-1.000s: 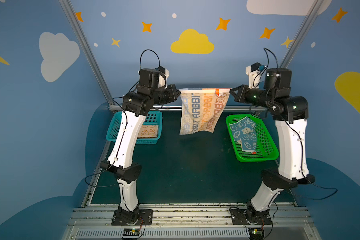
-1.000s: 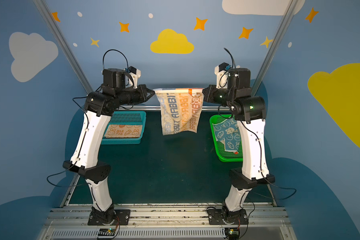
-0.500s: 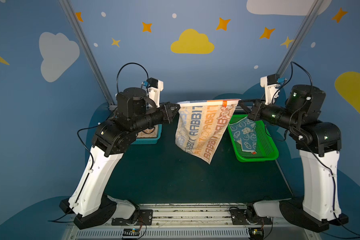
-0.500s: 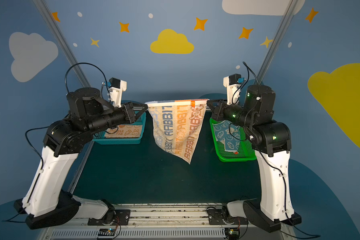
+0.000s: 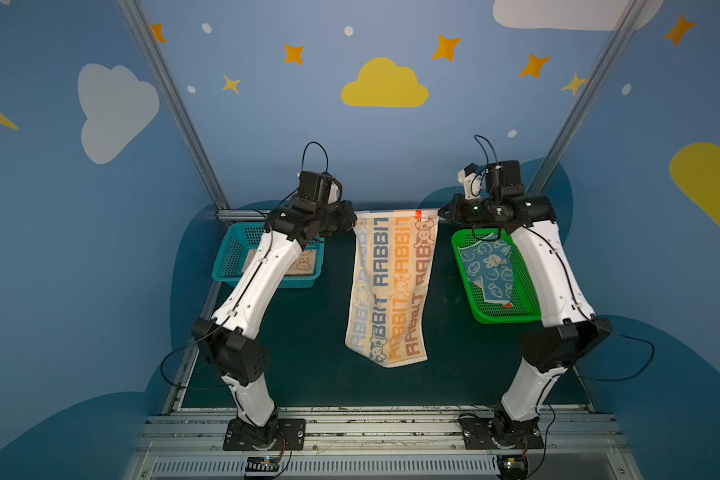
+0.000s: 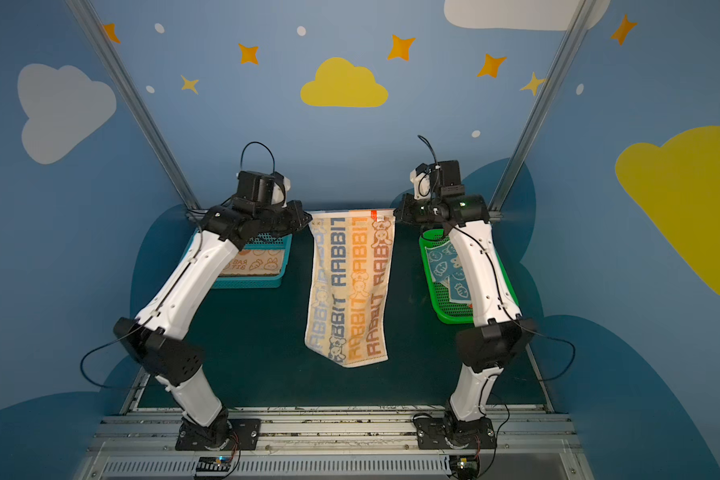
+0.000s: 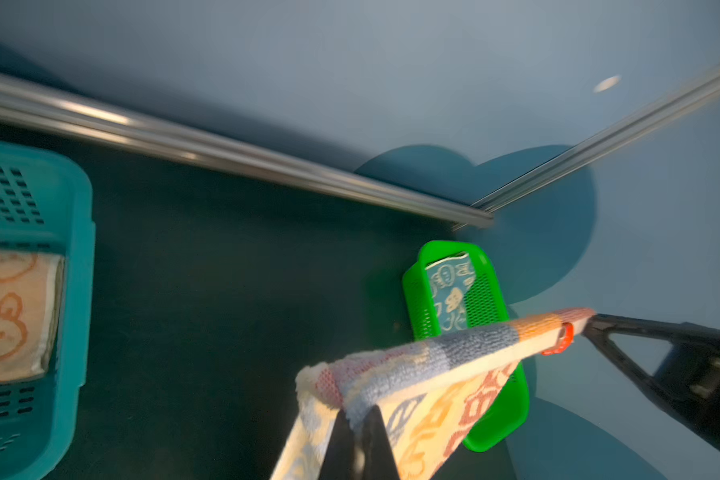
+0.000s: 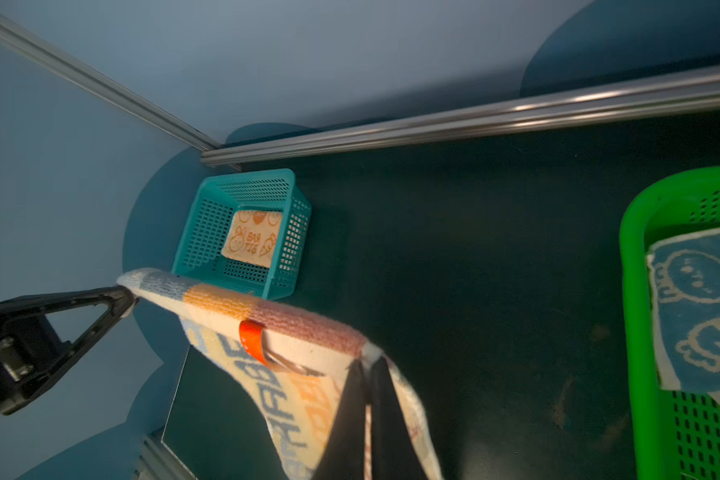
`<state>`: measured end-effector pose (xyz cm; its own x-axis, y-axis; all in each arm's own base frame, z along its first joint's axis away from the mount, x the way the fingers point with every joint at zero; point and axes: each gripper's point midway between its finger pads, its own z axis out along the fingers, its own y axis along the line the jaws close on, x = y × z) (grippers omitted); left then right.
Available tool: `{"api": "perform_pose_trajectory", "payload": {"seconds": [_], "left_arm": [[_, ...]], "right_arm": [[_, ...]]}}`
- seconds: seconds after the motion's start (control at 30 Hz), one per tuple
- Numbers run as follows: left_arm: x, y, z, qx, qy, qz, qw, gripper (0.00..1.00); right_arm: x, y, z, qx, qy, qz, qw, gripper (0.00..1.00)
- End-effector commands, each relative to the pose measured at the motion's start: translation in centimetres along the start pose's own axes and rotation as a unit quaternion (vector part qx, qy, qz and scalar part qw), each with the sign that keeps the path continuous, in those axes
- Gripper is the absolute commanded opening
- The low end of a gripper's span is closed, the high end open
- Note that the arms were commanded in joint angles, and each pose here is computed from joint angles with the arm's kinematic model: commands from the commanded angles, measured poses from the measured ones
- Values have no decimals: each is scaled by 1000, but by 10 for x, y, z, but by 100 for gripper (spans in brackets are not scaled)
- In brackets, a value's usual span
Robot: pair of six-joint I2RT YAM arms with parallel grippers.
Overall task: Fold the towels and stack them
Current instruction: 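Lower both grippers, laying the towel flat on the table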
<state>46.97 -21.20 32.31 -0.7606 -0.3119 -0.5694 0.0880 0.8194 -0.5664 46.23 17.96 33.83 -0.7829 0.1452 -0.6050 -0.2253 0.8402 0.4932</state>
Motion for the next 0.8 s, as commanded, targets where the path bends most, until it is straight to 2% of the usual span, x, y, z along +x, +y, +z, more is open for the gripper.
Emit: {"api": "perform_pose_trajectory", "payload": {"seconds": [0.0,0.17,0.33,0.5,0.77], "left_arm": [[-5,25,53,-4,28,-19,999,3],[-9,60,127,-31,66,-28,997,3],[-13,94,170,-43,74,-50,995,3],[1,114,186,-40,96,-66,992,3],[46,122,182,-59,133,-60,988,3]], "right_arm": [[-12,-30,33,20,4,16,1000,0],[-13,-65,99,21,41,34,998,0],[1,-95,146,24,74,52,996,0],[19,-110,166,21,99,61,993,0],[64,-107,161,26,144,84,986,0]]}}
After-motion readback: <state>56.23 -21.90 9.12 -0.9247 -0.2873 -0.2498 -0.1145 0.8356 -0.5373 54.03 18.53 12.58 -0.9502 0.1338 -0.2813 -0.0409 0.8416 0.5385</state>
